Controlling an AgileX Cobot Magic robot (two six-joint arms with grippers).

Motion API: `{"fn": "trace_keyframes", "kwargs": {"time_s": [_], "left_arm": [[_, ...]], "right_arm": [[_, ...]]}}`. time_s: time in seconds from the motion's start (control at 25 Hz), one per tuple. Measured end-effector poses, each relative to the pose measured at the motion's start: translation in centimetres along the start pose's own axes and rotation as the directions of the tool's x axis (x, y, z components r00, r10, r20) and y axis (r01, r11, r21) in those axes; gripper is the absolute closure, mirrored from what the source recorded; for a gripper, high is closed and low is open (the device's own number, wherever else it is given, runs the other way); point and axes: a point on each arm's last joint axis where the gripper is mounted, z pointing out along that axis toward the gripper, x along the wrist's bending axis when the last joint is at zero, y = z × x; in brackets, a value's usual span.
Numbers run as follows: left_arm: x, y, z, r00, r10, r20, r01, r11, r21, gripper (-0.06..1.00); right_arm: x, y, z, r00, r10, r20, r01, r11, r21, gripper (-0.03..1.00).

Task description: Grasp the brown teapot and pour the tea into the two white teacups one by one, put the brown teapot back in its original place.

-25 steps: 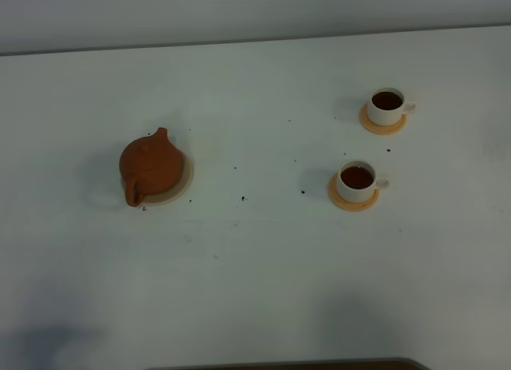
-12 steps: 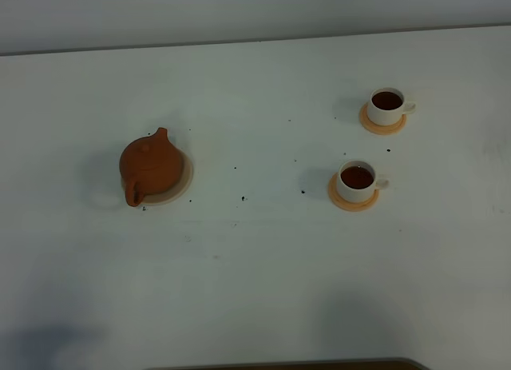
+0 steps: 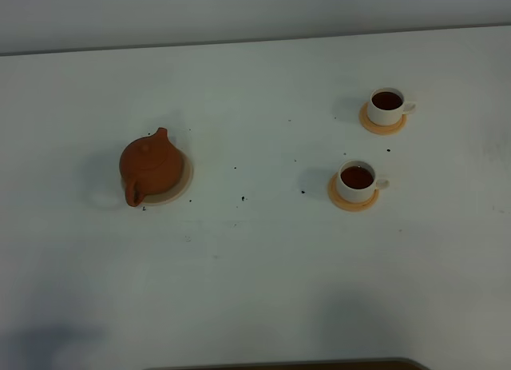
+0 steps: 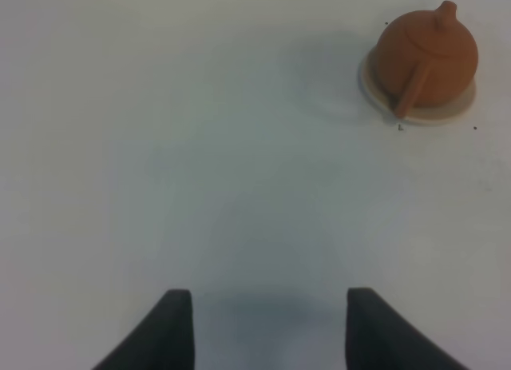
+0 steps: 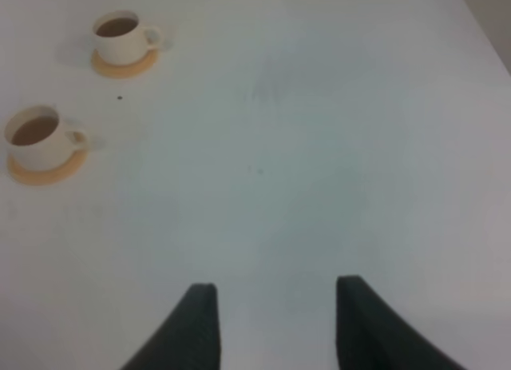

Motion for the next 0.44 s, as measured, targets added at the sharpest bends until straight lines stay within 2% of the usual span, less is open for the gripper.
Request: {"fn": "trace_keyframes", "kwargs": {"time_s": [0.44], "left_arm": [[0.01, 0.00, 0.00, 1.000, 0.000, -0.001, 0.000, 1.000, 0.000, 0.47]], "right_arm": [[0.00, 0.00, 0.00, 1.000, 0.000, 0.000, 0.000, 1.000, 0.000, 0.59]]}}
